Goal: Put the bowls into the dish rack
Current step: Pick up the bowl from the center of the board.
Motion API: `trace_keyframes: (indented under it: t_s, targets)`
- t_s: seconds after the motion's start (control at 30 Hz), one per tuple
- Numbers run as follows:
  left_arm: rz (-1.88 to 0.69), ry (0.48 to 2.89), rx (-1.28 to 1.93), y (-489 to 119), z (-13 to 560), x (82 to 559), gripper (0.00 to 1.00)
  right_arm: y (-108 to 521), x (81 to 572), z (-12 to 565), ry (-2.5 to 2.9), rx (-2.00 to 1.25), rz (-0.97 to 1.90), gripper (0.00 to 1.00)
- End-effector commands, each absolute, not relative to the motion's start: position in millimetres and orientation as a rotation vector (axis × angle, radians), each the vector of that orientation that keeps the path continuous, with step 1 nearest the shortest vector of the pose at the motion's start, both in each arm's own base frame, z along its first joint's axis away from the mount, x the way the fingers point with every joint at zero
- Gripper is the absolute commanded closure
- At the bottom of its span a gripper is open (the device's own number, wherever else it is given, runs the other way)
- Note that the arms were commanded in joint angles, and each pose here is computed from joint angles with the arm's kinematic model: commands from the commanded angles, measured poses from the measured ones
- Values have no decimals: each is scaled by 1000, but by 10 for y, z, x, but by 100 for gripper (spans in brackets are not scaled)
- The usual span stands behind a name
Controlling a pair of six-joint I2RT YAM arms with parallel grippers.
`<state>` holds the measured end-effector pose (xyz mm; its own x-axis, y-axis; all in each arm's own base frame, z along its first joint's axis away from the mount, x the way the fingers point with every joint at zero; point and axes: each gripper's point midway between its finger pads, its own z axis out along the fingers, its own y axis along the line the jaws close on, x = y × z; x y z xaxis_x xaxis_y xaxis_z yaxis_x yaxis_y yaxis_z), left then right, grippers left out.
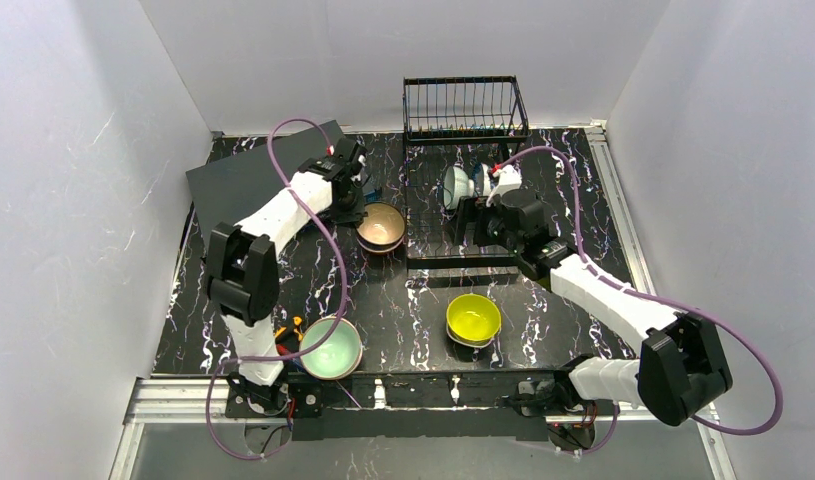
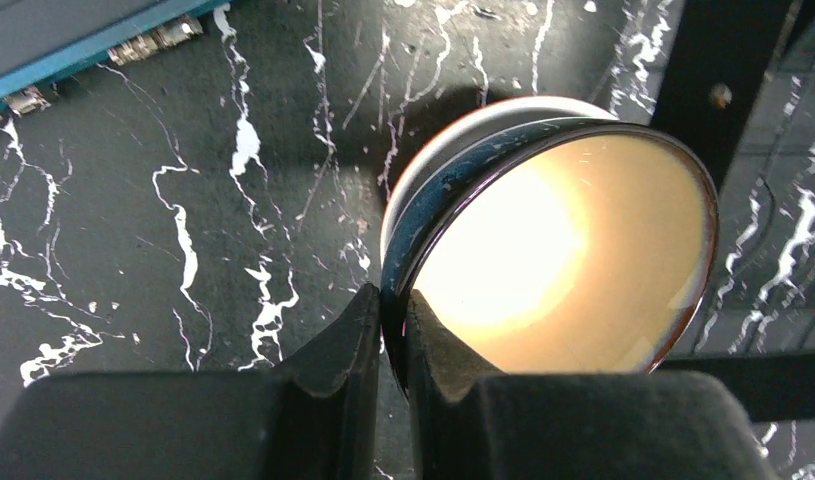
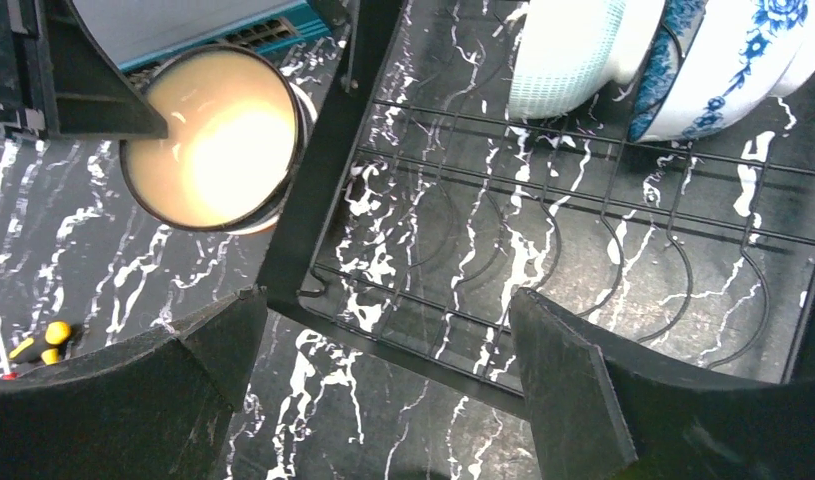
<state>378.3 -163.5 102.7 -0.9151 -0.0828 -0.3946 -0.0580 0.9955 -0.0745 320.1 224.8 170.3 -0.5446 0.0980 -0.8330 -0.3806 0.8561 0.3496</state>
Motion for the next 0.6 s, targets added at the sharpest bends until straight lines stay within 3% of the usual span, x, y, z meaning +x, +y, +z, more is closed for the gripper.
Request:
trace_keyframes:
  t_s: [0.0,0.57]
  targets:
    - [-366,2504,-43,-1905,1705,3812,100,2387,3242,2294,1900,-202,754,1]
    - [-856,2163,180,-2414,2309,3588,100,2716,3012,2393,1856,-196,1073,1]
